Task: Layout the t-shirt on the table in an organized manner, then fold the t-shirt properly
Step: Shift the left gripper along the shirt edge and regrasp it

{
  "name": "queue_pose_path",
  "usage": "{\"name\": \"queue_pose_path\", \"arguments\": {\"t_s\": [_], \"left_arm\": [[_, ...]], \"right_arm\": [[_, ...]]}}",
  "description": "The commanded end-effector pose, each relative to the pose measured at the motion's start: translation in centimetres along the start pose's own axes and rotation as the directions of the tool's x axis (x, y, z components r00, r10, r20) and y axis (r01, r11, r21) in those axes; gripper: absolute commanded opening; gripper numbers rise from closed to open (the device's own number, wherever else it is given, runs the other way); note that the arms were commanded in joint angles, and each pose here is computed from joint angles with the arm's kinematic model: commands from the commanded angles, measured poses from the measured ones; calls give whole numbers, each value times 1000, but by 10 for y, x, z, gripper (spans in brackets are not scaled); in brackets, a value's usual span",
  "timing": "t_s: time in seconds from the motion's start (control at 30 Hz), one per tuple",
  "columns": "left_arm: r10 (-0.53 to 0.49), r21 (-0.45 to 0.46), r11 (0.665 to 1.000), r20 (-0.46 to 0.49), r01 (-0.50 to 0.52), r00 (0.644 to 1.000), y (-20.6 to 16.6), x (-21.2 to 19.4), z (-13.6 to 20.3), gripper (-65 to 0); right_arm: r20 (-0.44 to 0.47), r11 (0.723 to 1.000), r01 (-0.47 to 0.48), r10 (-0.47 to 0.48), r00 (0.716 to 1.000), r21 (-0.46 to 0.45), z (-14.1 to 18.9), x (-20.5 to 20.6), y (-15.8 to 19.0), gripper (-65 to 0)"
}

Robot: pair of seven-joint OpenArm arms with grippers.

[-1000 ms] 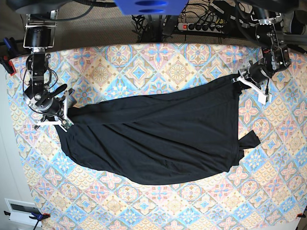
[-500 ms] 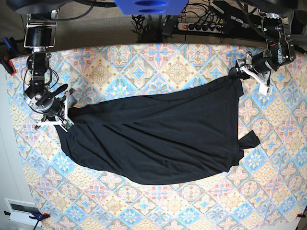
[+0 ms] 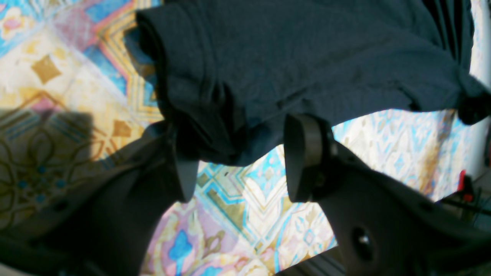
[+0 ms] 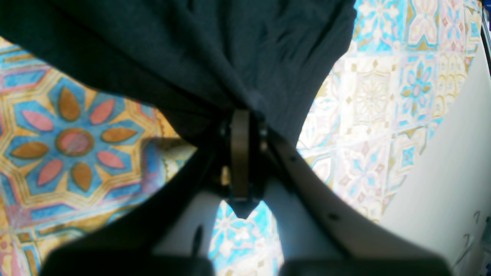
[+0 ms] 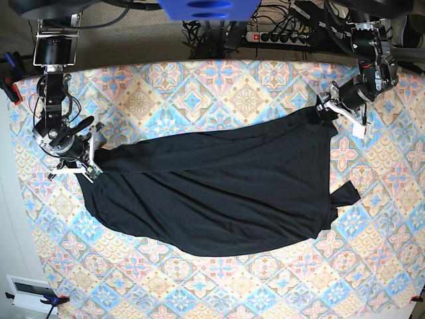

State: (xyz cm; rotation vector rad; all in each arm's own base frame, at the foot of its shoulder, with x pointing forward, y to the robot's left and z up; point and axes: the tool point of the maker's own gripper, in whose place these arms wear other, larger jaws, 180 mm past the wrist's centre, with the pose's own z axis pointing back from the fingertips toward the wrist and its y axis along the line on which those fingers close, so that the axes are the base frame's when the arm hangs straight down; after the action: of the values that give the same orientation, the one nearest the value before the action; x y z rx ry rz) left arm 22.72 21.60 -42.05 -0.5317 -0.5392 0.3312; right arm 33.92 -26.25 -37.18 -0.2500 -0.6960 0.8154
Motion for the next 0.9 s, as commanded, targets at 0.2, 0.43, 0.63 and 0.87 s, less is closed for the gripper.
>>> {"name": "queue_pose_path", "arguments": {"t_s": [0.2, 0.43, 0.63, 0.87], "left_arm": [[-62, 27, 998, -65, 64, 996, -9, -8, -16, -537], [-7, 88, 996, -33, 9, 999, 16, -1, -8, -650], [-15, 152, 988, 15, 12, 1000, 41, 20, 14, -650], [-85, 235, 969, 29, 75, 996, 66, 49, 44, -650]], "right_arm": [[29, 999, -11, 12, 1000, -42, 7, 9, -18, -650], [50, 998, -27, 30, 998, -61, 12, 19, -22, -650], [49, 998, -49, 52, 997, -50, 18, 17, -9, -650], [13, 997, -75, 75, 997, -9, 27, 1, 19, -650]]}}
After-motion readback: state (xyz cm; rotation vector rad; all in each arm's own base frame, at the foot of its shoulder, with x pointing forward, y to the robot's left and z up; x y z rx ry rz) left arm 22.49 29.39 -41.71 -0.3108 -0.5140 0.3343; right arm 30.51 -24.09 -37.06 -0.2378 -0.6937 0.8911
